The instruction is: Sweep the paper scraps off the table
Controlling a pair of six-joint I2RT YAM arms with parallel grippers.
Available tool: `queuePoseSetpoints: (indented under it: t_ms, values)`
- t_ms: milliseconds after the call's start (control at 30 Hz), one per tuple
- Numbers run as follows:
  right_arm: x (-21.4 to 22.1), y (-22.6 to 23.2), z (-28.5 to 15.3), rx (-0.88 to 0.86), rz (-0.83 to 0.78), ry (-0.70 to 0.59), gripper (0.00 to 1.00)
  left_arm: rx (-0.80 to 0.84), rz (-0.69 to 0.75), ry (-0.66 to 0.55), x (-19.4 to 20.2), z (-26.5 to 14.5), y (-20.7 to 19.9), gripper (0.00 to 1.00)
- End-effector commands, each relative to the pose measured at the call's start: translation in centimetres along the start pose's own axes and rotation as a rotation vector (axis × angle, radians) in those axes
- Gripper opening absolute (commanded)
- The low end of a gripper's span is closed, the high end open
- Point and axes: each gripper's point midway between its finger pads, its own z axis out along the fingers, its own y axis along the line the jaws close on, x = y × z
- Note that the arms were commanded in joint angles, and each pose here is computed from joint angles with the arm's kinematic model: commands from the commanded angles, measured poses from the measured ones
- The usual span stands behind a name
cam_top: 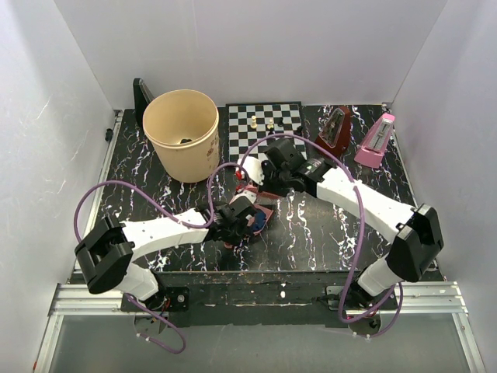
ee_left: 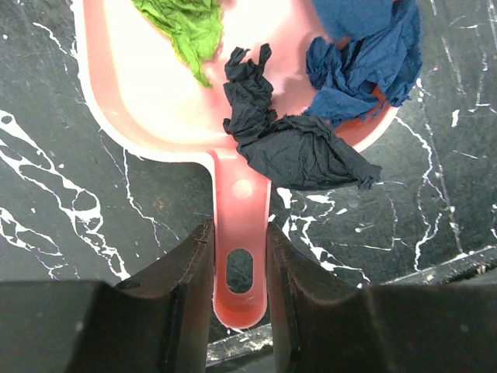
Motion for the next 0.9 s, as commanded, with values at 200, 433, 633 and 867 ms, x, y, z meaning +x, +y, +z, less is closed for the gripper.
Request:
queuePoseSetpoints:
  t_ms: [200, 433, 633, 867]
  values:
    - [-2.0, -6.0, -6.2, 0.12, 0.405, -0.094, 0.01, -0.064, -0.037, -0.056, 0.0, 0.2, 1.9, 0.0]
    - [-3.4, -11.8, -5.9, 0.186, 0.731, -0.198, 0.01, -0.053, -0.046, -0.062, 0.0, 0.0, 1.8, 0.0]
    - [-3.9, -13.0, -2.0, 0.125, 0.878, -0.249, 0.01, -0.061, -0.044, -0.063, -0.1, 0.1, 1.9, 0.0]
    - [-2.6, -11.1, 2.8, 0.003, 0.895, -0.214, 0.01, -0.066, -0.04, -0.068, -0.1, -0.1, 2.1, 0.0]
